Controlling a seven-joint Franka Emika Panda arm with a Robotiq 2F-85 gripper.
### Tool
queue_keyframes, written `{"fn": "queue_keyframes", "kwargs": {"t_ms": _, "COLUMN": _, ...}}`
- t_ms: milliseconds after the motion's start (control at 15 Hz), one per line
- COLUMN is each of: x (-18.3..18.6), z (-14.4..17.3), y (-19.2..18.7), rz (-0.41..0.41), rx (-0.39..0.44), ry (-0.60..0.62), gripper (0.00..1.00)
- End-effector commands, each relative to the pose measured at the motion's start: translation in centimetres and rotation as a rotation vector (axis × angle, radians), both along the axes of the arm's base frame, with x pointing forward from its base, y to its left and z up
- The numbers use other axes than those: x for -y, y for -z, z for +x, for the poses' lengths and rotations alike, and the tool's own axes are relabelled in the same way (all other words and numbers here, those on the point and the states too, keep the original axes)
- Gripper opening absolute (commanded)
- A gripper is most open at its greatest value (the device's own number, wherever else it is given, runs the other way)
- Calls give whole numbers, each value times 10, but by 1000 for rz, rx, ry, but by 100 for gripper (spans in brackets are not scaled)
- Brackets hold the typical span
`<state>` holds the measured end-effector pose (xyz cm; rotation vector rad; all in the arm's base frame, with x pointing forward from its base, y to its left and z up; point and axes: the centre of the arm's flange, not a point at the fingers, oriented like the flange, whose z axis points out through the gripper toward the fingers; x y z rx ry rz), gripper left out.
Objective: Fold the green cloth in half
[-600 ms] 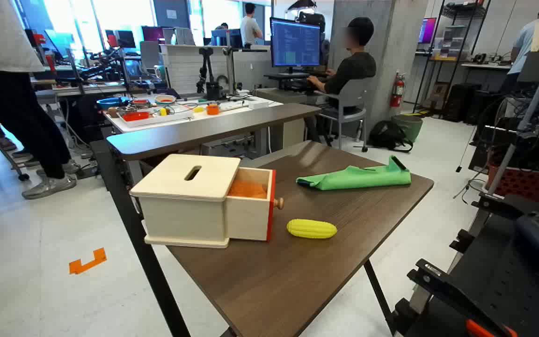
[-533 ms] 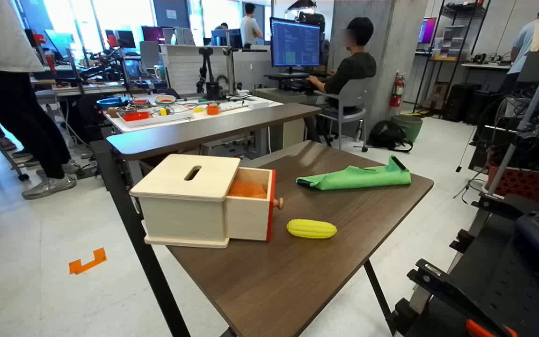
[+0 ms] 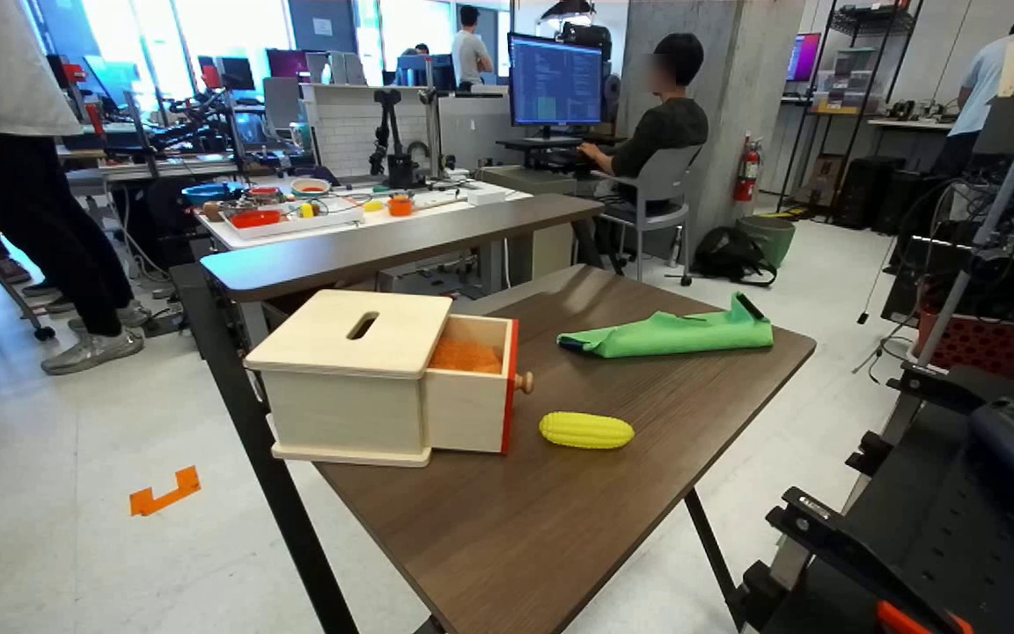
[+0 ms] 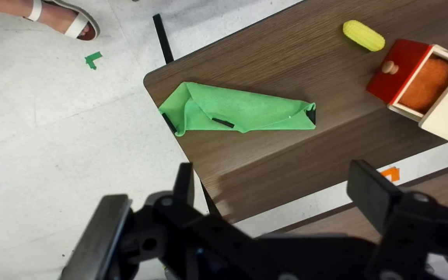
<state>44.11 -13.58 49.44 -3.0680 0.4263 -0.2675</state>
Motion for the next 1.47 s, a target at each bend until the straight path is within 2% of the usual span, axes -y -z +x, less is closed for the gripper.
{"fn": "queue_keyframes", "kwargs": {"t_ms": 0, "x": 5, "z": 25, "y": 28, "rz": -9, "rx": 52, "ry": 15, "gripper": 100}}
{"fn": "queue_keyframes", "kwargs": {"t_ms": 200, "x": 12, "z": 49, "y": 64, "rz": -20, "rx": 84, "ry": 11, "gripper": 100}}
{"fn": "queue_keyframes", "kwargs": {"t_ms": 333, "x": 20, "z": 62, "y": 94, "rz": -30, "rx": 73, "ry": 15, "gripper": 100}}
{"fn": "queue_keyframes", "kwargs": {"t_ms": 533, "x": 33, "z": 75, "y": 142, "rz": -47, "rx": 39, "ry": 35, "gripper": 100}}
{"fn": "queue_keyframes", "kwargs": {"t_ms": 1000, "x": 92, "z": 94, "y": 247, "rz": -76, "rx": -56, "ry": 61, "gripper": 100}}
{"fn": "queue_keyframes", "kwargs": {"t_ms": 1400, "x": 130, "z": 96, "y": 310, "rz": -86, "rx": -140, "ry": 66, "gripper": 100}}
